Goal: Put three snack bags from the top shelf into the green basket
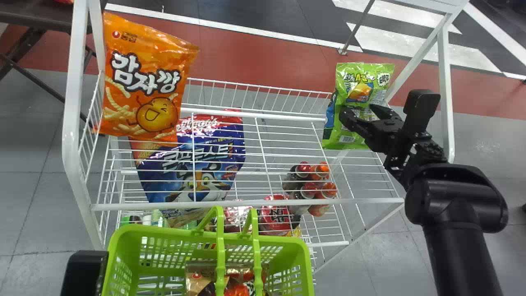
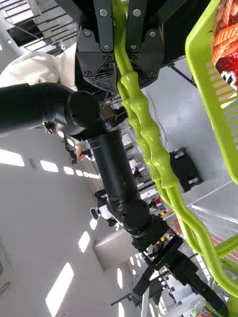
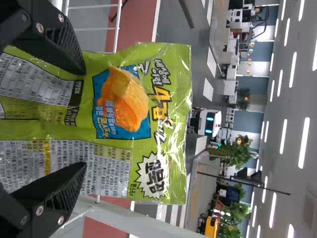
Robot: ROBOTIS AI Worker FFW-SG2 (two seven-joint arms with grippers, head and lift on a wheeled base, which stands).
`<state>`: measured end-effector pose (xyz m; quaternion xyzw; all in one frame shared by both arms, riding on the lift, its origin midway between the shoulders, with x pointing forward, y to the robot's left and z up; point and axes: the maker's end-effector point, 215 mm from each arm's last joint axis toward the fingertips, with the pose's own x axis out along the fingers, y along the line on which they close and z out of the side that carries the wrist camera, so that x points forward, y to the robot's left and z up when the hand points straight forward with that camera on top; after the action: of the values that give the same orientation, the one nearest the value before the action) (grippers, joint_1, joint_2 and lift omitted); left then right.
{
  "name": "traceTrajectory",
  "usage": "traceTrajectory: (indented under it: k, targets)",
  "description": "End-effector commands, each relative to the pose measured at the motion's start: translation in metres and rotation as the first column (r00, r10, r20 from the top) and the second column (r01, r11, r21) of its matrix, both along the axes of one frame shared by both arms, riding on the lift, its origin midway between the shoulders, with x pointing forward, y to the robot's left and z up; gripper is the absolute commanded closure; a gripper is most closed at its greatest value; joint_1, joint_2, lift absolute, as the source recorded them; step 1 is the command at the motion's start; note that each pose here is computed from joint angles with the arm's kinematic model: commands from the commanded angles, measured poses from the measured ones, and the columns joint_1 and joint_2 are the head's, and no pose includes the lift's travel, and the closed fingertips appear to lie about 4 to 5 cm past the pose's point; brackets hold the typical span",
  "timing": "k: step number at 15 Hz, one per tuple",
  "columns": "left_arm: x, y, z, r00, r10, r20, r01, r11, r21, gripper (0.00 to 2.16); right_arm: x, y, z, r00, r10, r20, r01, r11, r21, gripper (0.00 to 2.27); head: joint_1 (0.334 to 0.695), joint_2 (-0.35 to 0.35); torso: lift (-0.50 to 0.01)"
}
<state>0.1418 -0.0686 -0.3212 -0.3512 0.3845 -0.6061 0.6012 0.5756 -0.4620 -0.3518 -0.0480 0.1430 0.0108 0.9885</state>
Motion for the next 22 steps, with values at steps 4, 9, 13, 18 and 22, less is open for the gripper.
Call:
traceTrajectory:
  k: [4, 9, 13, 18, 22]
  targets:
    - [0.001, 0.001, 0.002, 1.000, -0.002, 0.006, 0.002, 1.000, -0.004, 1.51, -0.029, 0.018, 0.029, 0.999, 0.033, 0.038, -0.035, 0.998, 0.056, 2.25, 0.695, -0.350, -0.045]
    - [0.001, 0.001, 0.004, 1.000, -0.003, 0.011, 0.003, 1.000, -0.004, 1.51, -0.089, 0.029, 0.092, 0.991, 0.064, 0.120, -0.073, 0.995, 0.071, 2.25, 0.695, -0.350, -0.045]
    - [0.001, 0.001, 0.005, 1.000, -0.001, 0.018, 0.001, 1.000, -0.001, 1.51, -0.169, 0.075, 0.087, 0.973, 0.202, -0.115, -0.161, 0.943, 0.291, 2.25, 0.695, -0.350, -0.045]
    - [0.001, 0.000, 0.006, 1.000, 0.005, 0.020, -0.005, 1.000, -0.004, 1.51, -0.285, 0.162, 0.048, 0.842, 0.390, -0.374, -0.166, 0.846, 0.507, 2.25, 0.695, -0.350, -0.045]
    - [0.002, -0.002, 0.006, 1.000, 0.006, 0.024, -0.006, 1.000, -0.006, 1.51, -0.313, 0.213, 0.052, 0.779, 0.515, -0.357, -0.250, 0.778, 0.576, 2.25, 0.695, -0.350, -0.045]
